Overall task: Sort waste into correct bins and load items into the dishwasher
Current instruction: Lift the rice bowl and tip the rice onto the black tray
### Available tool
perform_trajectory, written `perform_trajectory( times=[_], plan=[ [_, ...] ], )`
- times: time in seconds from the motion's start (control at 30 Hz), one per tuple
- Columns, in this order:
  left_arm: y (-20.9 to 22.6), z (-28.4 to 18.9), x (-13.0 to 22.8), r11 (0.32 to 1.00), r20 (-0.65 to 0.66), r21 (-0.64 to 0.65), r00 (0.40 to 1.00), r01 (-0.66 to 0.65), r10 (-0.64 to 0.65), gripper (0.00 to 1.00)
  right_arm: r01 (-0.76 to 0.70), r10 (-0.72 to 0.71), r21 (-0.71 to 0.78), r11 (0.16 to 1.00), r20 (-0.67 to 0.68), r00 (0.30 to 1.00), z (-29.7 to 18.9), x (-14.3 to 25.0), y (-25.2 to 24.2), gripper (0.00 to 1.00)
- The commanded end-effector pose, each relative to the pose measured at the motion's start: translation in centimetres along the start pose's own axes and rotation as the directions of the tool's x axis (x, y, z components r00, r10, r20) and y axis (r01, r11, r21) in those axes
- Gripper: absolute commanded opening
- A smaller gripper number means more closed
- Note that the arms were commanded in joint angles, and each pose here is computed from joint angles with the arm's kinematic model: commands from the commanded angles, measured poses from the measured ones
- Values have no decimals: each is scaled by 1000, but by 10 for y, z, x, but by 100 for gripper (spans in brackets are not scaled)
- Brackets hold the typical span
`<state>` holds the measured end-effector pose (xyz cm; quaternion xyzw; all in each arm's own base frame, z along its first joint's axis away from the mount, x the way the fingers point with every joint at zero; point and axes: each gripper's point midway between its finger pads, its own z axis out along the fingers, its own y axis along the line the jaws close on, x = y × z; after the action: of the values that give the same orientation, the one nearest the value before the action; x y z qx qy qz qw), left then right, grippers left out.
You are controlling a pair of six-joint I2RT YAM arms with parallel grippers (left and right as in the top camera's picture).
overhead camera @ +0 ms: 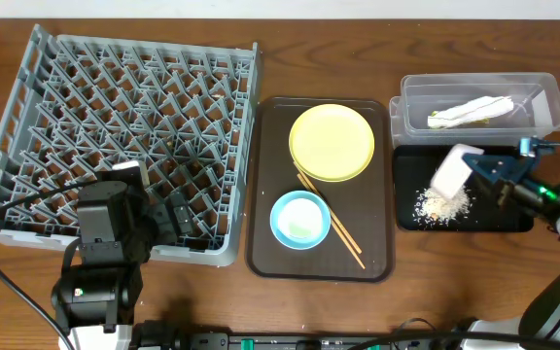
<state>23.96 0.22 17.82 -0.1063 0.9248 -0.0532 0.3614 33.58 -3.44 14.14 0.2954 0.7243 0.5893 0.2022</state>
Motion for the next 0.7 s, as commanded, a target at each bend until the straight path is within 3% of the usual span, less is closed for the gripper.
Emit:
perform_trajectory(
  times=[0.0, 0.33, 0.53, 0.67],
  plan=[
    [-5, -5, -6, 1000, 17, 17, 1000, 3, -4, 98, -85, 88, -54, 995, 42, 995, -18, -12, 4, 1],
    [-5, -5, -6, 1000, 17, 18, 1000, 4, -4, 98, -240, 254, -108, 965, 143, 957, -53, -36, 3, 1],
    [-5, -5, -6, 1000, 17, 17, 1000, 3, -4, 98, -115, 128, -226, 967, 44, 991, -55, -27, 33, 1],
    [-5, -5, -6, 1000, 17, 17, 1000, 3, -4, 98, -60, 73, -223, 973, 52, 996, -54, -29, 35, 1]
  ],
)
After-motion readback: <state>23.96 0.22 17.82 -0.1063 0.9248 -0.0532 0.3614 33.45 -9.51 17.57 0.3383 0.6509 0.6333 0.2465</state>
